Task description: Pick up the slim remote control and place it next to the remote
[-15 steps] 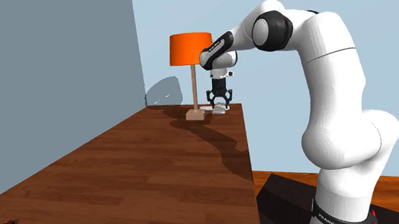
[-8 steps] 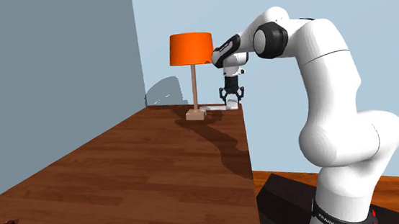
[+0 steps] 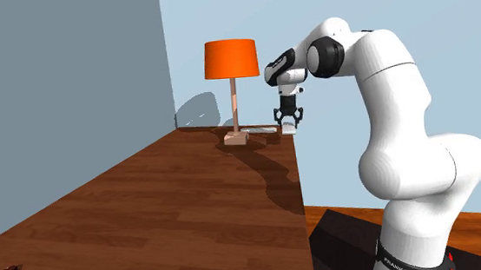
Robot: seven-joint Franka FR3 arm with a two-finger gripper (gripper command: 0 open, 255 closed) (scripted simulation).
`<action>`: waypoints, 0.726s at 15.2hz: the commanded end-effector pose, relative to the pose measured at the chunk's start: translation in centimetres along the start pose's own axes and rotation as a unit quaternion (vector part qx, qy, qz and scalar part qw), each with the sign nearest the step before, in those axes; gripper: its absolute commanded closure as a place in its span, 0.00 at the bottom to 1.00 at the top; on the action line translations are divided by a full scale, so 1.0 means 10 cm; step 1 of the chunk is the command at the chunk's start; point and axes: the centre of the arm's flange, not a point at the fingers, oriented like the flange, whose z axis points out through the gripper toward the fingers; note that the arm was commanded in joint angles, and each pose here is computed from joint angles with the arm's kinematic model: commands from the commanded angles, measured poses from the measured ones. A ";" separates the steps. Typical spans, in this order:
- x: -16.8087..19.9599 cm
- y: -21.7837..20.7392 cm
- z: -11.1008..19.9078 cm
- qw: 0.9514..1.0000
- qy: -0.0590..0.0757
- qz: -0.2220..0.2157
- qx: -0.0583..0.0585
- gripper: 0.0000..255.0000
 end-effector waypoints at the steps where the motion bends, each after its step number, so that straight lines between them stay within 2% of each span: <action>1: 0.01 0.00 0.10 1.000 0.000 0.000 0.000 1.00; 9: 0.01 -0.01 0.52 1.000 0.000 0.000 0.000 1.00; 11: 0.02 -0.01 0.55 1.000 0.000 0.000 0.000 1.00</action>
